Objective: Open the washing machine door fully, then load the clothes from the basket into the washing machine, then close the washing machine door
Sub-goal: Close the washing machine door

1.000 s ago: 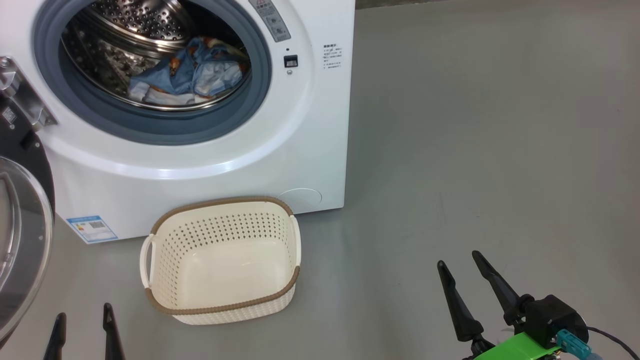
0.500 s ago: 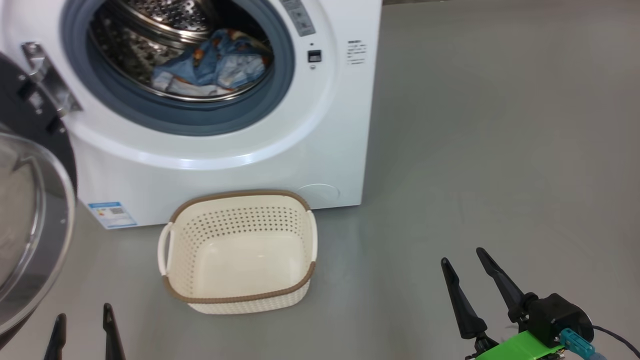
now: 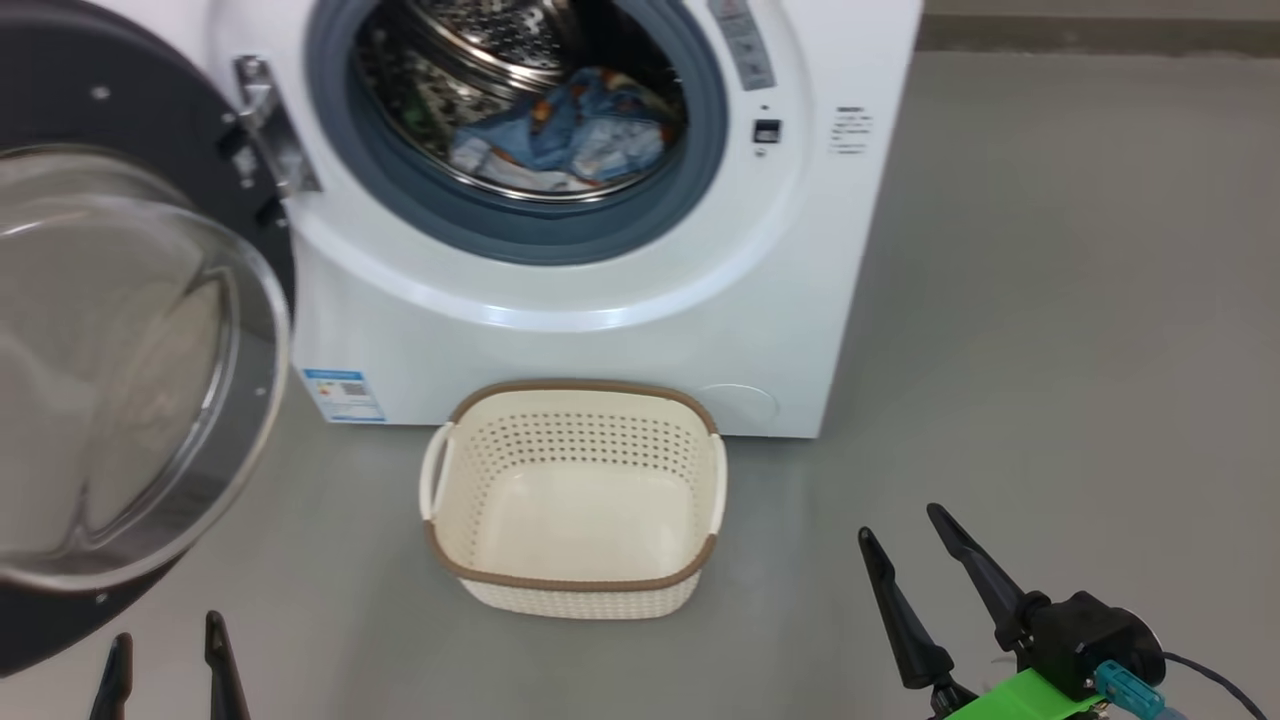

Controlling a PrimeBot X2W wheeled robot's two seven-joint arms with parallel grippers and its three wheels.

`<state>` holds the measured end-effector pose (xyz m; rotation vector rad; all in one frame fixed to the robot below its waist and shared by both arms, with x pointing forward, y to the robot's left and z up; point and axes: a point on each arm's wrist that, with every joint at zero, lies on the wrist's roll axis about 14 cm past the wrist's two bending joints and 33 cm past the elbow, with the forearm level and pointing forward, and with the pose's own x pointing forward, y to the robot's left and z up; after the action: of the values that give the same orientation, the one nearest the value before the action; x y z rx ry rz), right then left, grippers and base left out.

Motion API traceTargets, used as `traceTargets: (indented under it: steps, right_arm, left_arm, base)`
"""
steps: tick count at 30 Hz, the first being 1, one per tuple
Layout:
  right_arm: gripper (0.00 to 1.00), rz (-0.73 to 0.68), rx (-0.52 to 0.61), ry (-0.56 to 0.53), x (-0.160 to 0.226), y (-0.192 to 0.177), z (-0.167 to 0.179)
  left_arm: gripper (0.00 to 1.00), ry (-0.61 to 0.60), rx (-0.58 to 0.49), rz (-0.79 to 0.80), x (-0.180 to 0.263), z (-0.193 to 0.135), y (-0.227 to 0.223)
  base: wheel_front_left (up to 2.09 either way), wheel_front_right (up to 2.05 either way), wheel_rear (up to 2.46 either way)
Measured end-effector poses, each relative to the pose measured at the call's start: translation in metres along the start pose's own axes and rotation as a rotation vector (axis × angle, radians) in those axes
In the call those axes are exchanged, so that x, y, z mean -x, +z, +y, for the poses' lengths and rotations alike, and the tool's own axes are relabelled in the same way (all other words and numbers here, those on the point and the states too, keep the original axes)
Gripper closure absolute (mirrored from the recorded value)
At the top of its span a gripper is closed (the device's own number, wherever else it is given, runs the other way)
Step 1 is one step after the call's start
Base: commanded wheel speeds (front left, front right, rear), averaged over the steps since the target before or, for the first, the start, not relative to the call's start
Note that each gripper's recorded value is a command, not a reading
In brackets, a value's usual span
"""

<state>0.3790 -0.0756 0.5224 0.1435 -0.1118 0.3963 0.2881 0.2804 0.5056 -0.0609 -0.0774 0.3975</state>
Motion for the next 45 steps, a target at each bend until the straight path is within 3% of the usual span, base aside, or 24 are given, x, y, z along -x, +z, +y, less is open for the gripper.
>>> traceTargets:
  steps: [28, 45]
  right_arm:
    - [0.0, 0.005, -0.037, 0.352, -0.055, -0.009, 0.108]
    - [0.0, 0.043, -0.061, 0.417, -0.072, -0.029, 0.122]
  left_arm:
    - [0.0, 0.308, 0.047, 0.021, 0.063, 0.087, -0.003]
    - [0.0, 0.375, 0.032, 0.07, 0.07, 0.098, -0.012]
  base:
    - [0.0, 0.0, 0.0]
    - [0.0, 0.0, 0.0]
